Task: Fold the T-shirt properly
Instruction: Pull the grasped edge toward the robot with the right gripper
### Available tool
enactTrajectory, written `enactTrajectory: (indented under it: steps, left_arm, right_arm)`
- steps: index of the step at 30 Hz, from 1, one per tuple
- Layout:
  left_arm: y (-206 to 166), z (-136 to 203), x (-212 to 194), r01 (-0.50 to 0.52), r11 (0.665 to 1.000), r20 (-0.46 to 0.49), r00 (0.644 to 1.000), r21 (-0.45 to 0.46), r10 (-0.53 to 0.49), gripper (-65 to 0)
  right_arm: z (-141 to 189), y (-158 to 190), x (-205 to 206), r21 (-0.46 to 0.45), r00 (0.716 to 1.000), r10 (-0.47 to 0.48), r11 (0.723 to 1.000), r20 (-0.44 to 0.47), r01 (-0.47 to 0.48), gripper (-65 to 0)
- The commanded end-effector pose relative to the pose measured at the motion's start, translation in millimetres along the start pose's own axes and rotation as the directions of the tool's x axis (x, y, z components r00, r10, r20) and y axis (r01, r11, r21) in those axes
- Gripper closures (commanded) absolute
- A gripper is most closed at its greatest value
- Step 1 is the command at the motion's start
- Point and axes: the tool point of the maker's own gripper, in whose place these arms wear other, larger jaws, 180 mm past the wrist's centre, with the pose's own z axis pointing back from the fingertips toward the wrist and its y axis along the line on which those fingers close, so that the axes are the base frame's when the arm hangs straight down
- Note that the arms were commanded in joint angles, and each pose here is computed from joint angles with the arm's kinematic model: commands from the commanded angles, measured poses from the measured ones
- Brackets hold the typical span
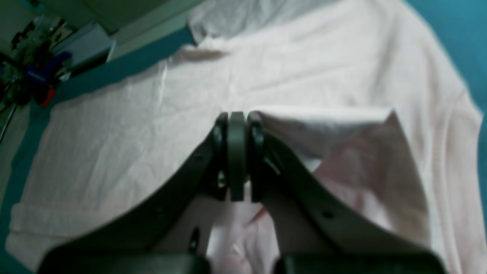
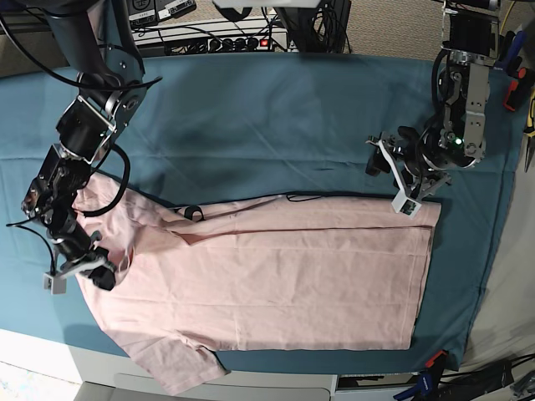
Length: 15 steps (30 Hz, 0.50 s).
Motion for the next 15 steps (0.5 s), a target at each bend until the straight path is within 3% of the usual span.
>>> enactTrajectory:
  steps: [1, 5, 10, 13, 15]
  left_arm:
    - [4, 5, 10, 0.011, 1.0, 0.027, 1.0, 0.009, -0.011, -37.8]
    - [4, 5, 10, 0.011, 1.0, 0.026, 1.0, 0.009, -0.011, -37.8]
    - [4, 5, 7, 0.009, 1.0, 0.019, 1.0, 0.008, -0.009, -37.8]
    - [2, 4, 2, 0.005, 1.0, 0.009, 1.0, 0.004, -0.005, -37.8]
    - [1, 4, -3, 0.002, 1.0, 0.001, 1.0, 0.002, -0.002, -37.8]
  right_arm:
    - [3, 1, 39, -0.007, 0.995, 0.024, 1.0, 0.098, -0.023, 0.0]
    - [3, -12, 52, -0.095, 0.991, 0.026, 0.995, 0.128, -0.013, 0.0]
    - [4, -11, 61, -0.095, 0.986, 0.032, 0.995, 0.163, -0.016, -1.3]
    - [4, -9, 64, -0.083, 0.984, 0.021, 0.997, 0.177, -0.006, -12.3]
    - [4, -7, 65, -0.074, 0.984, 0.029, 0.997, 0.178, -0.016, -28.4]
